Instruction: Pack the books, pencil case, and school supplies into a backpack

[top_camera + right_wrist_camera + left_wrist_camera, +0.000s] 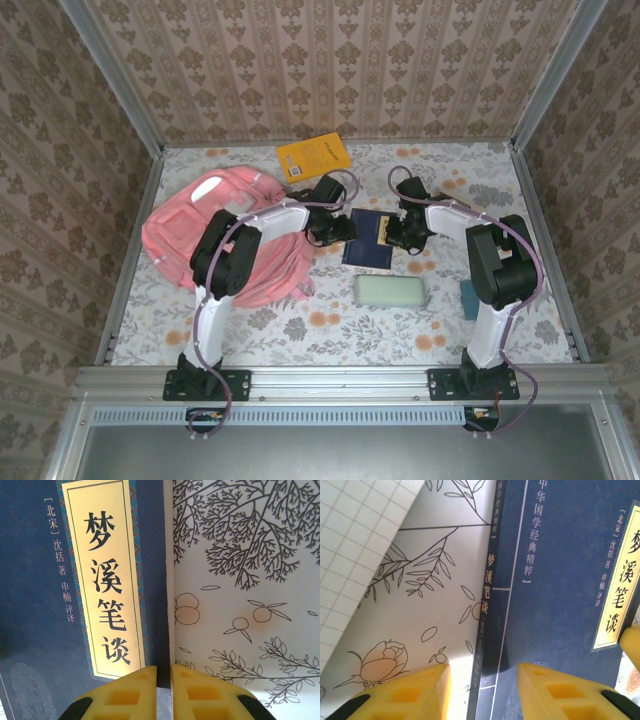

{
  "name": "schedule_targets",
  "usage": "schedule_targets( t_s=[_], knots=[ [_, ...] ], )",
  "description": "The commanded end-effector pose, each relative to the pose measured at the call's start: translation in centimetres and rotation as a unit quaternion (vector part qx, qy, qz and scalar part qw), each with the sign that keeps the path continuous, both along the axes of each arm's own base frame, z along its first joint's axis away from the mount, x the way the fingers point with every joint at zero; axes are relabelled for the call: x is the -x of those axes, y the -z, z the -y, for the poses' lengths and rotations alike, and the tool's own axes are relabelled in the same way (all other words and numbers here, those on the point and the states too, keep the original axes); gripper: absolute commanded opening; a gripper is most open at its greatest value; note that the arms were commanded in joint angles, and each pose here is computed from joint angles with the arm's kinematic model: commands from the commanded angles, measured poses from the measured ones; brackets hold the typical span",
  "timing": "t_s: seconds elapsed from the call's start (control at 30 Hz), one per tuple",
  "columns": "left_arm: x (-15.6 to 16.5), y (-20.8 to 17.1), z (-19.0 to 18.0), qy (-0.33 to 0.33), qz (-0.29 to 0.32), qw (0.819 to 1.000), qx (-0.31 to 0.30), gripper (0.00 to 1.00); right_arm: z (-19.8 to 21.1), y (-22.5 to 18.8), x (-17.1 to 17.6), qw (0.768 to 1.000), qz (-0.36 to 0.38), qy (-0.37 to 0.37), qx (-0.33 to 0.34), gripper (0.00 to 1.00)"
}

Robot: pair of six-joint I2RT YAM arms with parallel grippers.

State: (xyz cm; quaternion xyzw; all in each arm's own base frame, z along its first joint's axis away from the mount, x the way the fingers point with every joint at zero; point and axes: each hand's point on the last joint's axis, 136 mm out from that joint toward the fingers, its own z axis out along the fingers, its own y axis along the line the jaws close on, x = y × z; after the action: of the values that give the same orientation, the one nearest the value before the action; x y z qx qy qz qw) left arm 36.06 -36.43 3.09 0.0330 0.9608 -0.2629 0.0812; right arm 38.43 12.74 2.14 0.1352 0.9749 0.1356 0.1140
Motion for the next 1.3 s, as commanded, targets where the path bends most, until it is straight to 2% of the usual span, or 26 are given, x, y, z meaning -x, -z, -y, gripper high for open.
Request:
schedule_targets(
  t_s=[0.0,0.13,0.23,0.3,0.5,0.63,0.7,0.83,0.9,1.0,1.07,1.13,1.17,1.27],
  knots=[
    [1.4,1.5,1.8,0.025,-0.032,0.999,0.036,0.41,0.2,2.2,1.0,0.999,-0.036,-0.002,0.009,0.13],
    [1.4,-0.4,4.6,0.028,-0.042,0.988,0.146,0.40,0.2,2.3,1.1,0.999,-0.037,-0.001,0.007,0.13],
    [1.1,-3.3,6.2,0.034,-0.035,0.971,0.232,0.39,0.2,2.2,1.1,0.999,-0.037,-0.001,0.006,0.13],
    [0.8,-4.9,6.8,0.038,-0.025,0.962,0.270,0.39,0.2,2.2,1.1,0.999,-0.036,-0.002,0.005,0.13],
    [1.0,-7.6,7.6,0.063,-0.003,0.943,0.328,0.36,0.0,2.1,0.9,0.999,-0.034,-0.001,-0.002,0.13],
    [1.3,-8.4,8.3,0.079,-0.012,0.924,0.374,0.35,0.1,2.0,0.9,0.999,-0.032,0.000,-0.004,0.13],
    [1.2,-7.5,8.1,0.071,-0.022,0.929,0.363,0.35,0.2,1.8,0.8,1.000,-0.031,0.000,-0.004,0.13],
    [1.8,-4.8,6.9,0.081,-0.028,0.958,0.274,0.38,0.5,1.5,0.8,1.000,-0.026,0.001,-0.004,0.14],
    [2.2,-4.5,6.5,0.095,-0.018,0.965,0.245,0.31,0.4,1.3,0.8,1.000,-0.021,0.000,-0.006,0.15],
    [1.7,-5.0,6.0,0.082,-0.011,0.964,0.253,0.20,0.5,0.5,0.6,1.000,-0.010,0.001,-0.011,0.18],
    [1.1,-5.9,5.8,0.069,-0.004,0.960,0.270,0.10,0.4,-0.5,0.4,1.000,0.005,0.005,-0.026,0.25],
    [0.8,-7.1,5.6,0.065,0.006,0.957,0.282,0.02,0.4,-1.9,0.1,0.999,0.025,0.010,-0.047,0.37],
    [0.7,-7.8,5.5,0.066,0.011,0.956,0.286,0.00,0.3,-2.9,-0.1,0.997,0.038,0.013,-0.062,0.43],
    [0.4,-10.6,5.2,0.072,0.031,0.950,0.304,0.00,-0.2,-5.7,-0.5,0.989,0.079,0.021,-0.121,0.53]
  ],
)
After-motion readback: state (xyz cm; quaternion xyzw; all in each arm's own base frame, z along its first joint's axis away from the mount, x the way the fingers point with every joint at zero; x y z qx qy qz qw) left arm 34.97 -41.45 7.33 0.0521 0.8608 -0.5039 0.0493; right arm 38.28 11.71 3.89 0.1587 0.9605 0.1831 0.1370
